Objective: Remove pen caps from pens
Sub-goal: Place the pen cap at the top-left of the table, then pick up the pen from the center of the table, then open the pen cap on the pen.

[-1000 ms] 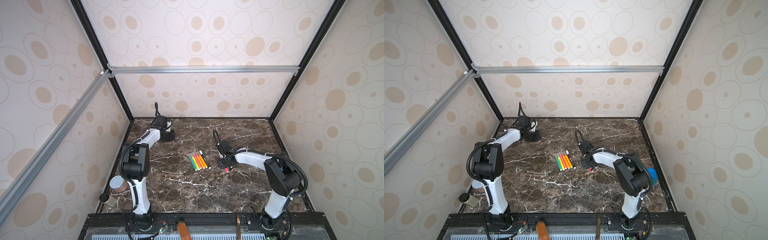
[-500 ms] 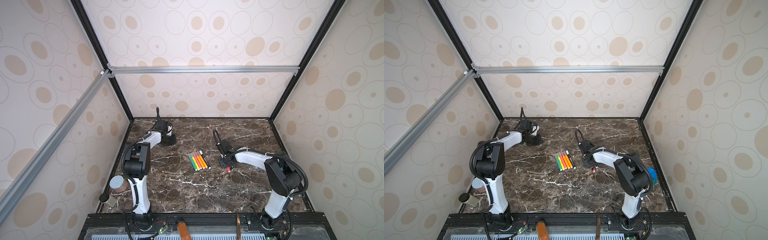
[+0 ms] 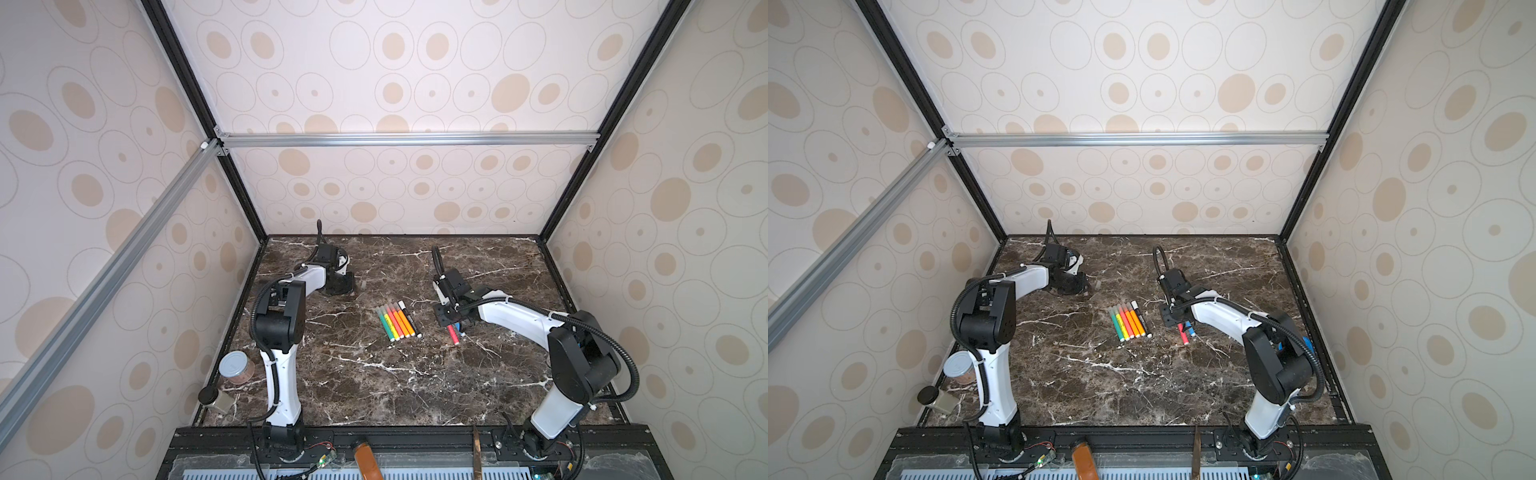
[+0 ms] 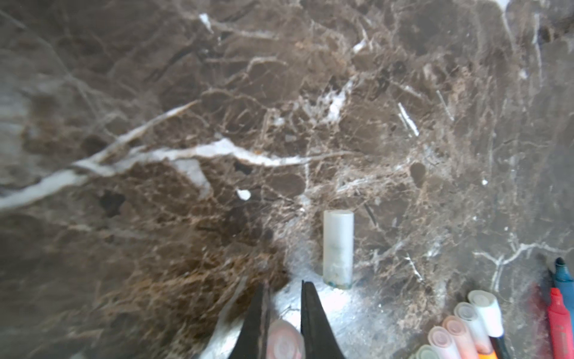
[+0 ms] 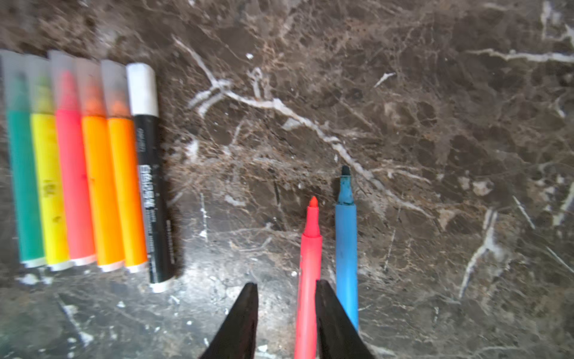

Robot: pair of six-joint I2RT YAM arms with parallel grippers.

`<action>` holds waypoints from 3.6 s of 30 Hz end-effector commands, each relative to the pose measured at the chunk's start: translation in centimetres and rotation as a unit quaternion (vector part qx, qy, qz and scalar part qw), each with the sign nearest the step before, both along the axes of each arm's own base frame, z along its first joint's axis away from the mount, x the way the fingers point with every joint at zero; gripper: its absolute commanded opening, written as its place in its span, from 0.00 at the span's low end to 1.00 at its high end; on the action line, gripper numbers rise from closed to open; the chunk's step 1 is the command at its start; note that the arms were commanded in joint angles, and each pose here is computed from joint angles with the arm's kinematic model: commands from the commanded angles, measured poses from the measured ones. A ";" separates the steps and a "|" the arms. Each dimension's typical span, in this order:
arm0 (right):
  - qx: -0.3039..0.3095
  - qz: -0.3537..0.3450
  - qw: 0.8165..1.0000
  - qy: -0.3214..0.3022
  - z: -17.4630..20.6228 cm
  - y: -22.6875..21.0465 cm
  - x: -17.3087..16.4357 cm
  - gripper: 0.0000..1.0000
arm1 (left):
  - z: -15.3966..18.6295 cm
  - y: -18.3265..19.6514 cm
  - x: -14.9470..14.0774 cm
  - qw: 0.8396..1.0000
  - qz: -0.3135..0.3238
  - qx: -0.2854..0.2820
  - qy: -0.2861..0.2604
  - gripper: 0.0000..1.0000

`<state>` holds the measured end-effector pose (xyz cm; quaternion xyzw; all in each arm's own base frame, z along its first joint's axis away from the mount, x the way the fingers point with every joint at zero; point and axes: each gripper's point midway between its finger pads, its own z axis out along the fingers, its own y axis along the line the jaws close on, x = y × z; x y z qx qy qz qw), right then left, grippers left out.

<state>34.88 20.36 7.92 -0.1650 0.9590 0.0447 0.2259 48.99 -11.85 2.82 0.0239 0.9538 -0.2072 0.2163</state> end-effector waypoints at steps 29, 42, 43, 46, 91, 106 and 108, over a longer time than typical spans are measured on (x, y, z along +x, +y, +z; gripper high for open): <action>0.039 0.064 0.994 0.083 -4.4 8.5 0.4 0.37 | 3.8 -1.5 1.1 0.999 -0.014 -0.029 -0.043 0.27; -0.003 0.064 0.993 0.100 -6.4 8.3 0.3 0.36 | 11.6 -0.1 0.8 0.993 0.014 -0.019 -0.114 0.30; -0.005 0.063 0.993 0.102 -6.7 8.2 0.2 0.35 | 12.4 0.0 0.7 0.992 0.016 -0.020 -0.121 0.31; -0.009 0.065 0.992 0.108 -7.2 8.2 -0.1 0.31 | 14.4 0.0 0.1 0.989 0.025 -0.031 -0.143 0.33; 0.166 0.093 0.980 -0.066 7.5 6.9 -2.0 0.00 | 16.5 -19.4 -11.3 0.920 -0.140 -0.340 -0.136 0.35; 0.182 0.103 0.977 -0.052 6.6 7.6 -2.5 0.00 | 16.2 -20.6 -9.7 0.920 -0.136 -0.342 -0.133 0.34; 0.181 0.102 0.977 -0.051 6.6 7.6 -2.5 0.00 | 16.2 -20.7 -9.5 0.920 -0.135 -0.342 -0.134 0.31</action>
